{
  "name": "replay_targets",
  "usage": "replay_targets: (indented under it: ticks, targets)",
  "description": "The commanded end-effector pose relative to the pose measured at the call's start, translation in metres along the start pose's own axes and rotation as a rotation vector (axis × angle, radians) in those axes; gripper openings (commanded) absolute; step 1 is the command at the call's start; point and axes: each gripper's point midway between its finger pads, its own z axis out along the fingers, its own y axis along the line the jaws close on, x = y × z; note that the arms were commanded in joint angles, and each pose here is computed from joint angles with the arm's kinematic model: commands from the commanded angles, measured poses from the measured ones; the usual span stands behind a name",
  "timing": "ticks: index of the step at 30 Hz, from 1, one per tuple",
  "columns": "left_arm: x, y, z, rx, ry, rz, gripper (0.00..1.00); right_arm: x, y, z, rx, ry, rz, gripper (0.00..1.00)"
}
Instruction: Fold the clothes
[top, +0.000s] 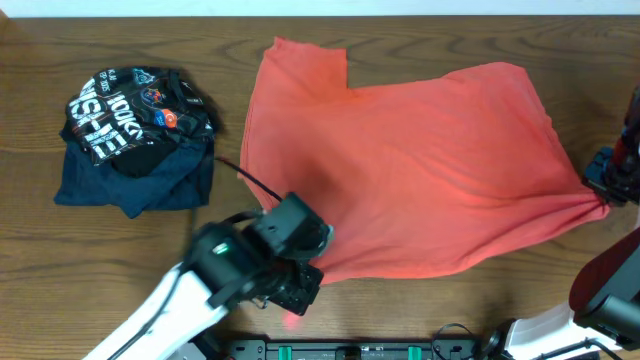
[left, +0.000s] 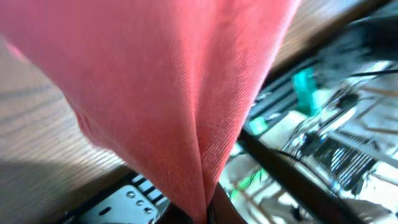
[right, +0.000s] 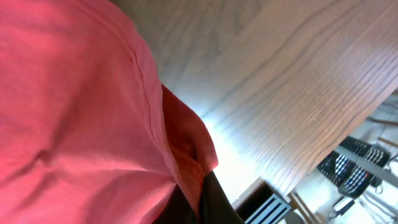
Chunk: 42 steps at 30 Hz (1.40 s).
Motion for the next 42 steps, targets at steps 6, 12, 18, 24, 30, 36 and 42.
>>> replay_targets:
  ticks: [6, 12, 18, 24, 30, 36, 42]
  targets:
    - [-0.025, 0.003, -0.042, -0.038, -0.217, 0.032, 0.06, 0.0, -0.015, -0.029, -0.05, -0.085, 0.075, 0.01]
    - [-0.047, 0.029, -0.05, -0.097, -0.295, -0.059, 0.06, -0.005, -0.007, -0.035, -0.11, -0.117, 0.067, 0.01]
    - [-0.08, 0.061, -0.064, -0.123, -0.412, -0.175, 0.06, -0.026, 0.012, -0.042, -0.212, -0.196, 0.054, 0.01]
    - [-0.092, 0.095, -0.056, -0.162, -0.378, -0.285, 0.06, -0.048, 0.039, -0.055, -0.331, -0.296, 0.002, 0.01]
    - [-0.102, 0.122, -0.032, -0.186, -0.283, -0.355, 0.06, -0.06, 0.073, -0.056, -0.375, -0.342, -0.08, 0.01]
    - [-0.118, 0.155, -0.012, -0.201, -0.248, -0.434, 0.06, -0.076, 0.099, -0.036, -0.384, -0.35, -0.106, 0.01]
    - [-0.136, 0.183, 0.011, -0.206, -0.234, -0.48, 0.06, -0.088, 0.122, -0.008, -0.388, -0.337, -0.125, 0.01]
